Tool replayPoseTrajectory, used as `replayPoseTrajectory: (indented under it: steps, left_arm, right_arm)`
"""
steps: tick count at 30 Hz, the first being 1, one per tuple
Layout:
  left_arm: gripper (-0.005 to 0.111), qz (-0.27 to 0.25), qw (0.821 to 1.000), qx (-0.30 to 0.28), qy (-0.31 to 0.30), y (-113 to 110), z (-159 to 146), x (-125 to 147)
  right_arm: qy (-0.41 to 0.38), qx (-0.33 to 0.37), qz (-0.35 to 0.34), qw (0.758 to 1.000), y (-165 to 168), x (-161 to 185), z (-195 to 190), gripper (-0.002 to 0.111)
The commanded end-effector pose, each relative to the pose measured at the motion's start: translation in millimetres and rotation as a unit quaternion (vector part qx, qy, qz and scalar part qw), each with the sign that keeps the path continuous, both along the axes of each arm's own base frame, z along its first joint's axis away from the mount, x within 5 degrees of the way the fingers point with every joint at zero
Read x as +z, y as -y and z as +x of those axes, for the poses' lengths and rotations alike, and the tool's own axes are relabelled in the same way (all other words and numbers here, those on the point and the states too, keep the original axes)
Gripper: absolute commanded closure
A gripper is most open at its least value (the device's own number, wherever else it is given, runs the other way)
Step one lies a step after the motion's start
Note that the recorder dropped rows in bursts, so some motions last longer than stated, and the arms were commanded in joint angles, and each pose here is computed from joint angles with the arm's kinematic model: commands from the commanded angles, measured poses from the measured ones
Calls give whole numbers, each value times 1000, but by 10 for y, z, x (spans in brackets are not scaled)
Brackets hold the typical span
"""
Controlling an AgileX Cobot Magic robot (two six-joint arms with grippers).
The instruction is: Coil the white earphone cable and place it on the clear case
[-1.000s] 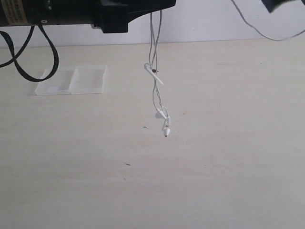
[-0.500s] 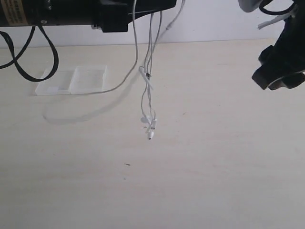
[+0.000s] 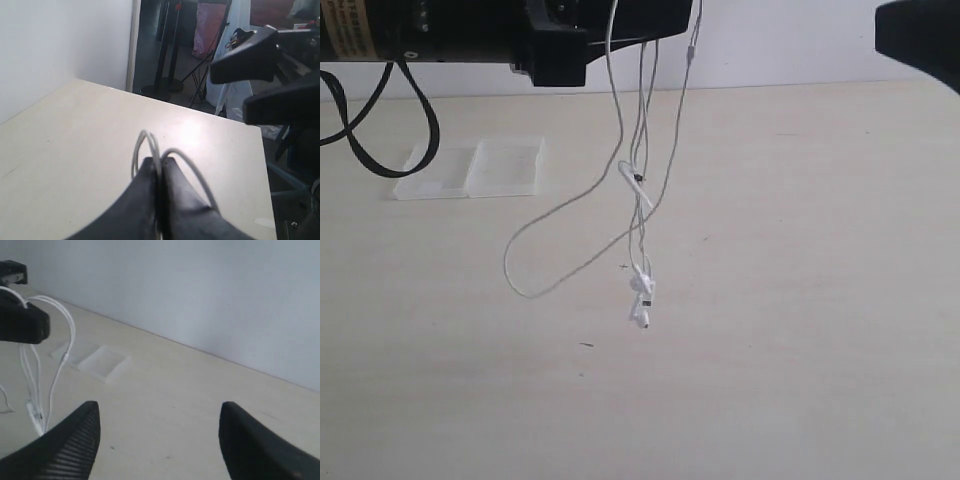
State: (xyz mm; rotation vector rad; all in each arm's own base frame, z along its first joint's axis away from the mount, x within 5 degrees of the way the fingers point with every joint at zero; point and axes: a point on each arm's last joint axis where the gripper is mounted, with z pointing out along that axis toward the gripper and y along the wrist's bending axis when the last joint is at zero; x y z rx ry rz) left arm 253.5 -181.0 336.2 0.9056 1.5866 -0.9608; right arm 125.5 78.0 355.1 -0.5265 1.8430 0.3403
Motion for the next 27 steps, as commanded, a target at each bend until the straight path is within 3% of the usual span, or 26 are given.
replayPoseTrajectory:
  steps: [1, 9, 14, 21, 27]
  left_arm:
    - [107, -6, 1000, 1, 2, -13, -15, 44]
    - [107, -11, 1000, 0, -8, -12, -18, 45]
    - [107, -11, 1000, 1, -8, -13, -16, 45]
    - [107, -7, 1000, 10, -7, -19, -2, 40]
    - [107, -11, 1000, 15, -9, -22, 6, 45]
  right_arm:
    - [22, 23, 64, 997, 10, -228, -122, 44]
    - [15, 16, 94, 995, -14, -708, -92, 44]
    - [24, 20, 101, 994, -28, -709, -101, 44]
    - [101, 91, 89, 987, -193, -537, -169, 44]
    - [87, 118, 102, 984, -382, -679, -135, 44]
